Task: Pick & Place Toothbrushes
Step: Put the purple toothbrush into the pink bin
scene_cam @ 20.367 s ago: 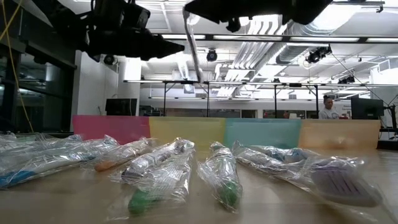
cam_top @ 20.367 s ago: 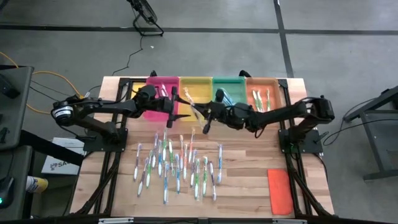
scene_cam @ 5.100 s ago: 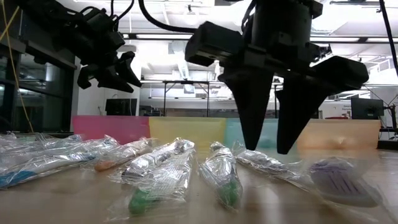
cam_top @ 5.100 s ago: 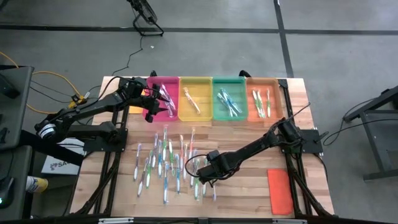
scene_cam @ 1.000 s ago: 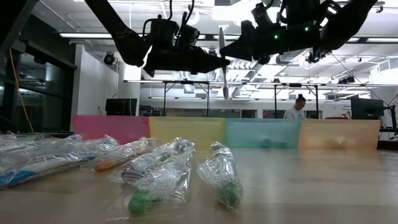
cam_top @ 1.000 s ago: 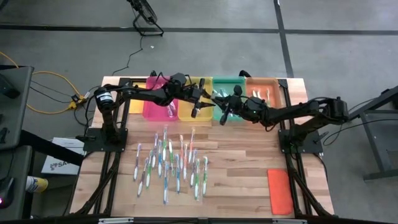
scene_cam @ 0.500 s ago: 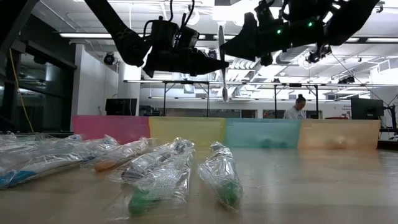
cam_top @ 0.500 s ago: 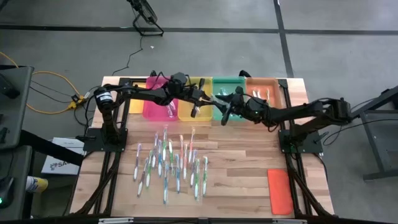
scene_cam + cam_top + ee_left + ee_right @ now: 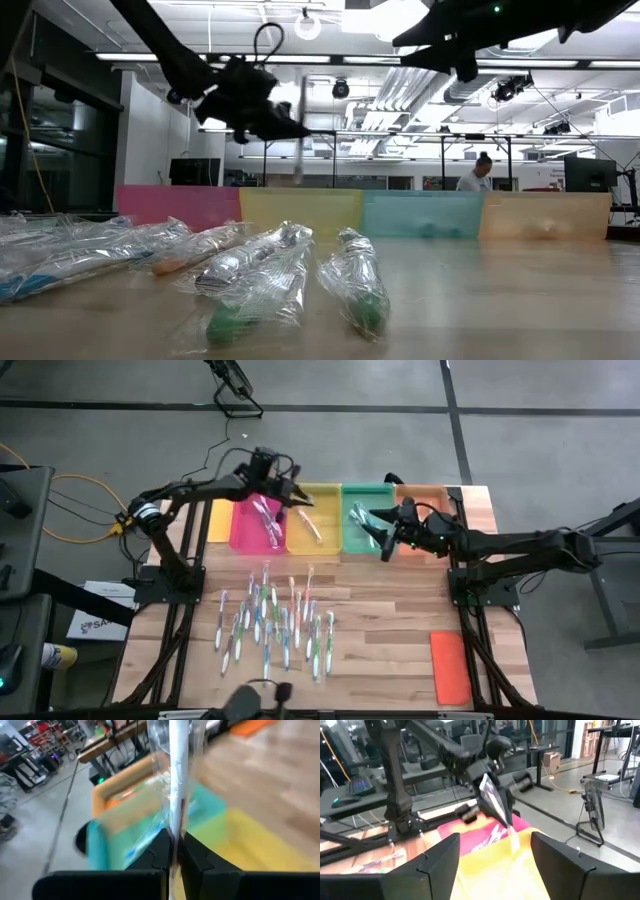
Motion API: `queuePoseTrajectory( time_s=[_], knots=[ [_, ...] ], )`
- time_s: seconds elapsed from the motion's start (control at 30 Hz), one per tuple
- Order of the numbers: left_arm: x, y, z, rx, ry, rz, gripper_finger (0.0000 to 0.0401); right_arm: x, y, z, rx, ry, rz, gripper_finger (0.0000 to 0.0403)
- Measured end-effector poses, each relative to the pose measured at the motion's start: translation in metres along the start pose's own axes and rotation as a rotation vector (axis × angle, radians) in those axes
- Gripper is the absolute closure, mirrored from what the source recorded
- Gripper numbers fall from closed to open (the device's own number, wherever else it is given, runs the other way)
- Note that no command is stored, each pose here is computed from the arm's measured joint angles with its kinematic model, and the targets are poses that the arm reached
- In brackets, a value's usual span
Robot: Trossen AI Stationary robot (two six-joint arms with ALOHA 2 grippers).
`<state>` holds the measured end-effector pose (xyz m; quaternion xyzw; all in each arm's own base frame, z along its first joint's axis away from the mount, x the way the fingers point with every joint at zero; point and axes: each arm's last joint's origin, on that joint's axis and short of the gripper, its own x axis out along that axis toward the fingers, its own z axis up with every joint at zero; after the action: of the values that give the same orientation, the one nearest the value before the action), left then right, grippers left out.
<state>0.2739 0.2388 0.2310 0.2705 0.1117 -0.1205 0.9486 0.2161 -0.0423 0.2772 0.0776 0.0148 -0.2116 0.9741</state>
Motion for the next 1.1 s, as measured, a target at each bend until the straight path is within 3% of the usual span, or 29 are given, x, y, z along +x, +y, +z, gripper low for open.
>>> queuePoseTrajectory(
  time_s=[0.17,0.37,0.5,0.9,1.1],
  knots=[
    [-0.028,-0.009,0.007,0.157,0.169,-0.043,0.0389,-0.002,0.0,-0.002,-0.01,0.033,-0.003,0.0168],
    [-0.042,-0.026,0.002,0.419,0.605,-0.171,0.0389,-0.001,-0.001,-0.007,-0.028,0.079,-0.01,0.0168],
    [-0.047,-0.032,-0.004,0.486,0.802,-0.256,0.0389,-0.001,-0.002,-0.009,-0.034,0.091,-0.017,0.0168],
    [-0.051,-0.047,-0.014,0.671,0.95,-0.48,0.0389,-0.001,-0.002,-0.011,-0.059,0.111,-0.024,0.0168],
    [-0.051,-0.056,-0.023,0.684,0.96,-0.51,0.0384,-0.001,-0.003,-0.012,-0.061,0.124,-0.025,0.0168]
  ],
)
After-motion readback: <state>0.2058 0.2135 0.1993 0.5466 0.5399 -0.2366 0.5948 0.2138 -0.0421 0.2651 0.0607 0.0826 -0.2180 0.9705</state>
